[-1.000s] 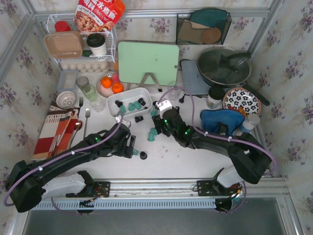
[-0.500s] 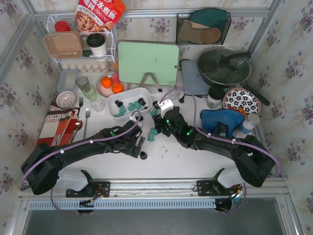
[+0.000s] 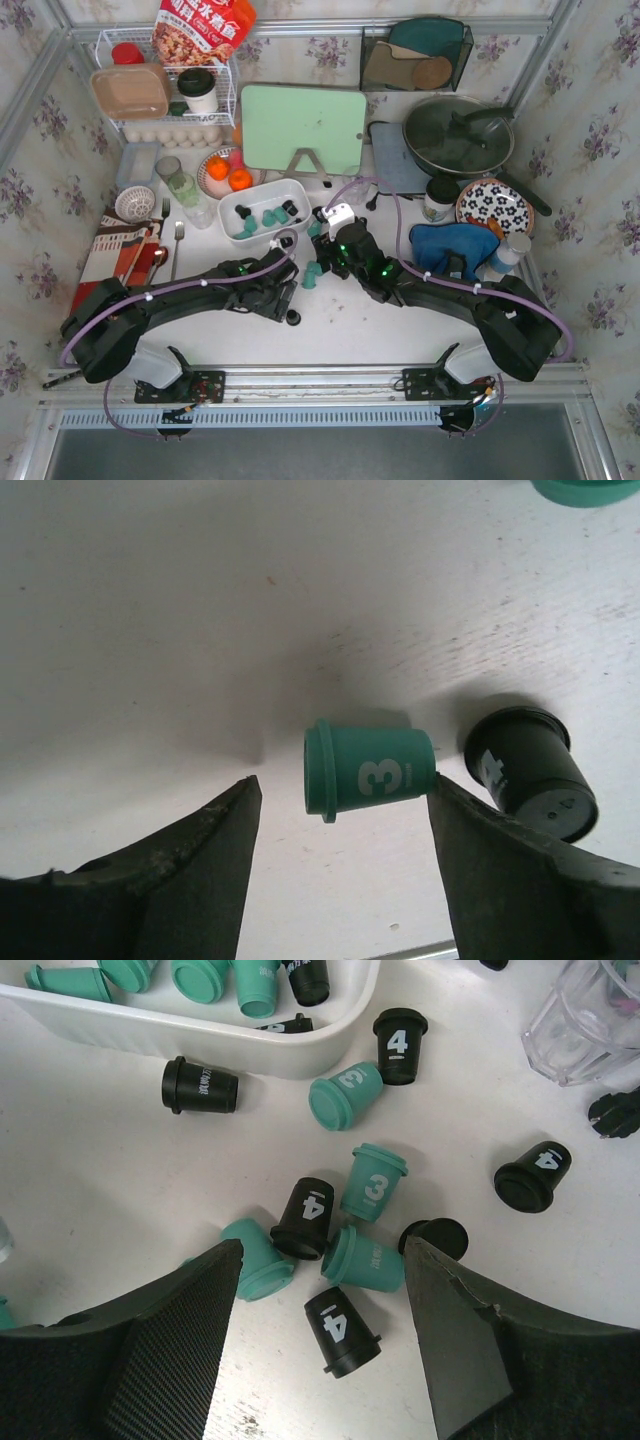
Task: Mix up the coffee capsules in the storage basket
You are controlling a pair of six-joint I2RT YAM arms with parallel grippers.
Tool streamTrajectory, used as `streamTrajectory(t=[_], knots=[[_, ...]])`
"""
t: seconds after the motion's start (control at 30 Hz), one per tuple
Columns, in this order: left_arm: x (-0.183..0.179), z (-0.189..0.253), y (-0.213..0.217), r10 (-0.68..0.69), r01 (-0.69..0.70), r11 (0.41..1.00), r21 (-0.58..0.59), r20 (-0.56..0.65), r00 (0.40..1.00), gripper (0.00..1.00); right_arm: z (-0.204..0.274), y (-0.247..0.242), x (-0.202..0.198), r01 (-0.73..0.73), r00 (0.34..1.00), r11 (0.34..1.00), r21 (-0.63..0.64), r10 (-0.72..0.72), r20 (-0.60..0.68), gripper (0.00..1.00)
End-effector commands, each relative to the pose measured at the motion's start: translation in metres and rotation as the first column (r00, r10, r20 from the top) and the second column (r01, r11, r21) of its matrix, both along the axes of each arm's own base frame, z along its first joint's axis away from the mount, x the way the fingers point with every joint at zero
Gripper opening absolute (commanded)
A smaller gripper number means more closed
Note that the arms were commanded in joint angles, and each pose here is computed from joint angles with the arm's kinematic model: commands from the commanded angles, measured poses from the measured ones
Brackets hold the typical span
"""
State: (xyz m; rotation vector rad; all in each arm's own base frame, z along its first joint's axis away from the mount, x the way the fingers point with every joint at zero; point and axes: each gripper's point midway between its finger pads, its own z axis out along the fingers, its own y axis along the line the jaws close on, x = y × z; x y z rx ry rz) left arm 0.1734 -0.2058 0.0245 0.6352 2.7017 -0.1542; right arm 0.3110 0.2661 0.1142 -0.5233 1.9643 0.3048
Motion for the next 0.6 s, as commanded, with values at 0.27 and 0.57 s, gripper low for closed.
streamTrajectory(t=[0.27,0.57], knots=[[0.017,0.007,-0.004,0.107,-0.104,0.994,-0.038,0.08,0.991,0.56,0.007,0.001,0.006,0.013,1.0,1.0,0.01,-0.013,0.023,0.73],[0.043,0.043,0.0,0.177,-0.167,0.984,-0.061,0.215,0.96,0.45,0.009,-0.002,0.006,0.027,0.999,1.0,0.005,-0.027,0.029,0.73]])
